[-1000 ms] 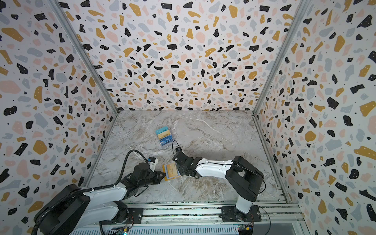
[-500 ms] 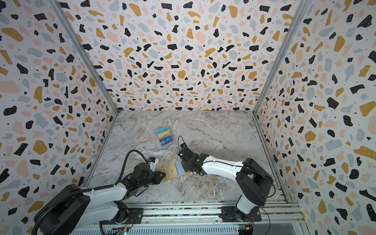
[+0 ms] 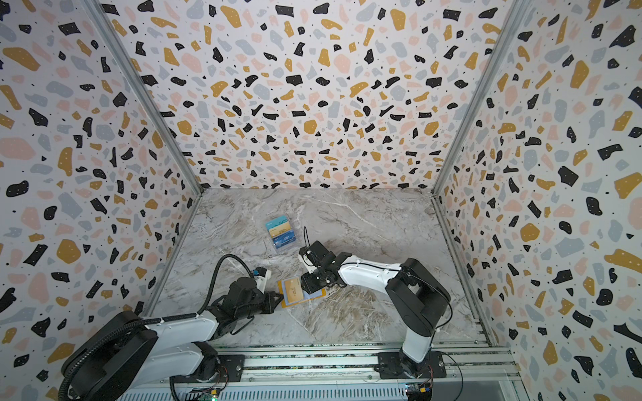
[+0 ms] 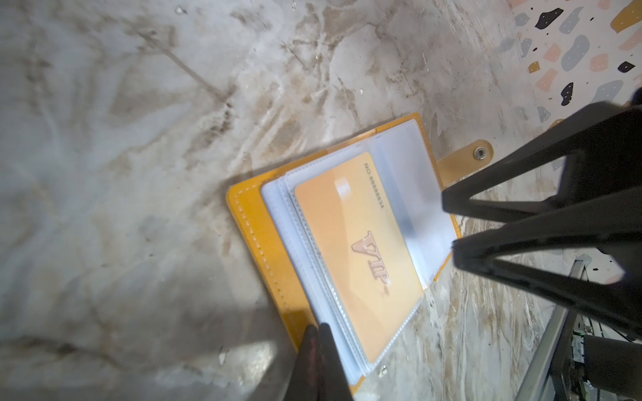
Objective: Take the credit cards out of the card holder
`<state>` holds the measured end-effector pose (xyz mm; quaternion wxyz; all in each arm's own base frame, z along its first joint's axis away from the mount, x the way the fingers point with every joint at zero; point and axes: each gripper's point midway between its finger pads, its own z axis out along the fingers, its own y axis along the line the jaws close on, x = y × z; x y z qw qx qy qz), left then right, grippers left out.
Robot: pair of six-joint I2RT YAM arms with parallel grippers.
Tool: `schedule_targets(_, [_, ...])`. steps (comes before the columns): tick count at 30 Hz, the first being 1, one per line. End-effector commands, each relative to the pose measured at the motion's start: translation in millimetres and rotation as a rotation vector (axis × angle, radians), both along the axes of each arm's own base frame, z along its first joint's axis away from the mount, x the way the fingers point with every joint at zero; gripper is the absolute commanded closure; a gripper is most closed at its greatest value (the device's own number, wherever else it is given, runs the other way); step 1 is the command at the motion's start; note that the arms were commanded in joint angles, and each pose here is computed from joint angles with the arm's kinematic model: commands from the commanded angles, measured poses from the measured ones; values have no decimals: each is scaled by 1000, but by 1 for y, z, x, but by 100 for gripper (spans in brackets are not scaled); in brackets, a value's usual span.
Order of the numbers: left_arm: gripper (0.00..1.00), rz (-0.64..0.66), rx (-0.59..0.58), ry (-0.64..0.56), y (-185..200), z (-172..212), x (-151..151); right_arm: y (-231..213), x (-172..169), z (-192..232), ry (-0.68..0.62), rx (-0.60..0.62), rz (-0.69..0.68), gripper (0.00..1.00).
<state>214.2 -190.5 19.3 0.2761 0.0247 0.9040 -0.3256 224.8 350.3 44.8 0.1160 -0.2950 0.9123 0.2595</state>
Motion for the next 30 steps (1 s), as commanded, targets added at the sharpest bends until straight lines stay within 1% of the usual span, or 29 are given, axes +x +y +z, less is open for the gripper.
schedule_targets(1, [100, -2, 117, 82, 17, -29, -17, 21, -4, 13, 57, 109, 21, 58])
schedule_targets(8, [100, -25, 137, 61, 16, -27, -13, 24, -5, 2, 117, 128, -4, 60])
schedule_targets(17, [100, -55, 168, 55, 13, -29, -9, 14, -4, -12, 189, 126, -60, 62])
schedule_targets(20, [100, -60, 175, 60, 12, -30, -8, 12, -5, -11, 213, 156, -68, 63])
schedule_targets(26, [100, -66, 184, 69, 11, -33, -7, 14, -10, -3, 273, 264, -66, 65])
schedule_targets(30, [100, -71, 183, 73, 10, -34, -6, 16, -11, 1, 296, 307, -60, 66])
